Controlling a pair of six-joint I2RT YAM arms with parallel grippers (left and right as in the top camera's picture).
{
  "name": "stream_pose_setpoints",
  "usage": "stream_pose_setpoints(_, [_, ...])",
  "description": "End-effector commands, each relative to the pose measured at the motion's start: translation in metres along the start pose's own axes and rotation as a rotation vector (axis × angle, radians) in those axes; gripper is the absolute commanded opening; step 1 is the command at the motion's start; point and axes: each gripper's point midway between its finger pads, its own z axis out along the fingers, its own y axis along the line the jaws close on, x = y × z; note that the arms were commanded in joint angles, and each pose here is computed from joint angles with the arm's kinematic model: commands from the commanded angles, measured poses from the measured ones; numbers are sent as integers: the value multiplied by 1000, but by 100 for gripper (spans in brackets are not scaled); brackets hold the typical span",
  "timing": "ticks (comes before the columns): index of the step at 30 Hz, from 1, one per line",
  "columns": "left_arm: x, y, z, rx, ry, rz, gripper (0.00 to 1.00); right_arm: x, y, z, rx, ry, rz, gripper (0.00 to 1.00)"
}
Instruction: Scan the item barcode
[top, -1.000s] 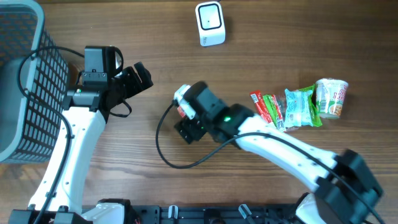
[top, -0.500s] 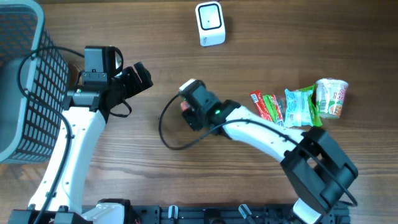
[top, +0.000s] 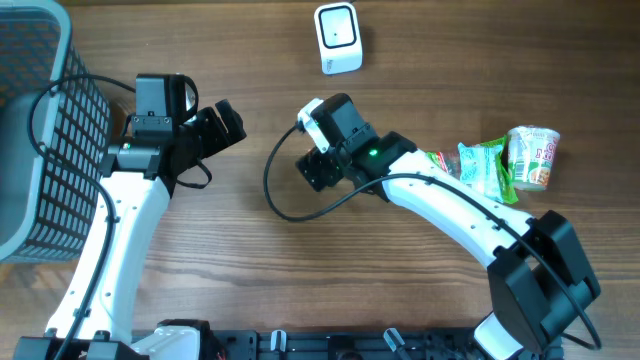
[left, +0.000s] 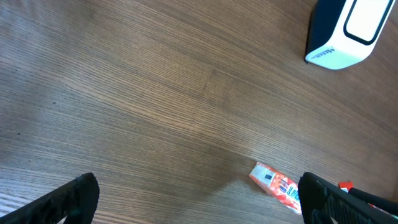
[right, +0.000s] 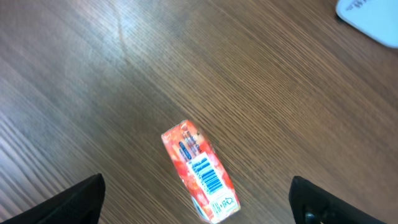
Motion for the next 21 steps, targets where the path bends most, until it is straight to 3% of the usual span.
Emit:
stream_pose_setpoints(1, [-3, 2, -2, -5, -14, -1, 100, 14, -3, 16, 21, 49, -167, 92])
stream_pose_setpoints(4, [-3, 2, -2, -5, -14, -1, 100, 31, -7, 35, 29, 105, -196, 83])
stream_pose_setpoints(10, [-3, 2, -2, -5, -14, -1, 100, 50, 13, 51, -88, 148, -176, 45])
stream_pose_setpoints(14, [-3, 2, -2, -5, -14, -1, 100, 49, 23, 42, -142, 150, -81, 34])
stream_pose_setpoints(17, [-3, 2, -2, -5, -14, -1, 100, 21, 51, 7, -315, 43, -20, 32])
stream_pose_setpoints(21, [-3, 2, -2, -5, -14, -1, 100, 1, 62, -21, -387, -24, 67, 20])
